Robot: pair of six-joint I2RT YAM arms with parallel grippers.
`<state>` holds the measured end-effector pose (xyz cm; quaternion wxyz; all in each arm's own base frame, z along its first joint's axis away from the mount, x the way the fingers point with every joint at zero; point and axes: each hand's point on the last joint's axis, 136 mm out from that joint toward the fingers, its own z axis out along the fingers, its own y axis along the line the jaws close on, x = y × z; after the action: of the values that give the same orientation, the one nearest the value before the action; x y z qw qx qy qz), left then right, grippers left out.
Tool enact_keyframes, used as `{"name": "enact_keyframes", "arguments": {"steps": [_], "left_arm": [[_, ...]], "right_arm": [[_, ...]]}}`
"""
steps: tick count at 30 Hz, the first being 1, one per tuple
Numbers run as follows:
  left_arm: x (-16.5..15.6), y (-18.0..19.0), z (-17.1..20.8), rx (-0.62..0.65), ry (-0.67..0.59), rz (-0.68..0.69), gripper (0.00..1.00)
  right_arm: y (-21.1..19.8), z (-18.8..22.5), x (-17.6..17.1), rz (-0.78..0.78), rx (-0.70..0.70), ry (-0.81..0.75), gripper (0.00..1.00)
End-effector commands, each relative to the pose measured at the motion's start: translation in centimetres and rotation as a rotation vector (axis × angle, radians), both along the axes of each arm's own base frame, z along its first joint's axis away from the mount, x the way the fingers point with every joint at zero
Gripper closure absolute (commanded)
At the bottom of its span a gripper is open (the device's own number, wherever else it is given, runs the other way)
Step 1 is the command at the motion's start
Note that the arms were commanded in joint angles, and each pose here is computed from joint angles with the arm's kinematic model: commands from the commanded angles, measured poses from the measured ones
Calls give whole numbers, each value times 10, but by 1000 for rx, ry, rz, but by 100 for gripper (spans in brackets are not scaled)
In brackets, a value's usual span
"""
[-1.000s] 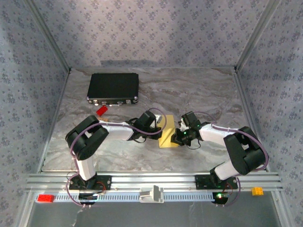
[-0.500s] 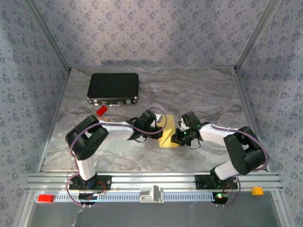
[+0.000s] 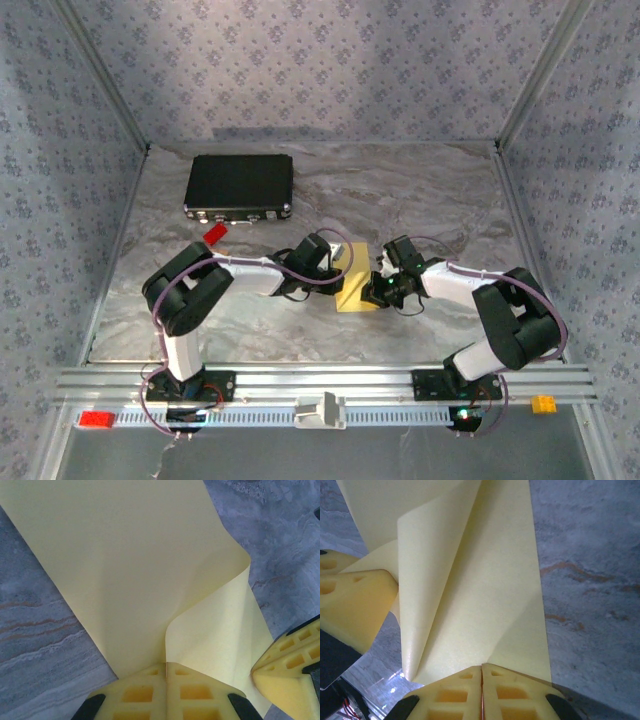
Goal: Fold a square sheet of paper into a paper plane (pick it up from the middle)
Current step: Fold the triangle a second time at the center of the table.
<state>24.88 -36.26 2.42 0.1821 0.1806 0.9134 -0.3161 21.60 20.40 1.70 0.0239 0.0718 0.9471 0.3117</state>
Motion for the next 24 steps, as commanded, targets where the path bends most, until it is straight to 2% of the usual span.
{"name": "enact_keyframes", "arguments": {"steps": [1, 8, 15, 24], "left_arm": [[2, -2, -6, 9, 7, -15, 96], [0, -1, -9, 15, 18, -19, 96], [0, -1, -10, 21, 22, -20, 96], [-1, -2, -13, 22, 28, -25, 96]], "right_arm": [[-9, -6, -9, 1, -37, 31, 91], [-5, 14, 6, -26, 19, -40, 90], [17, 54, 39, -99, 215, -143, 97], [37, 44, 46, -89, 231, -118, 100]]}}
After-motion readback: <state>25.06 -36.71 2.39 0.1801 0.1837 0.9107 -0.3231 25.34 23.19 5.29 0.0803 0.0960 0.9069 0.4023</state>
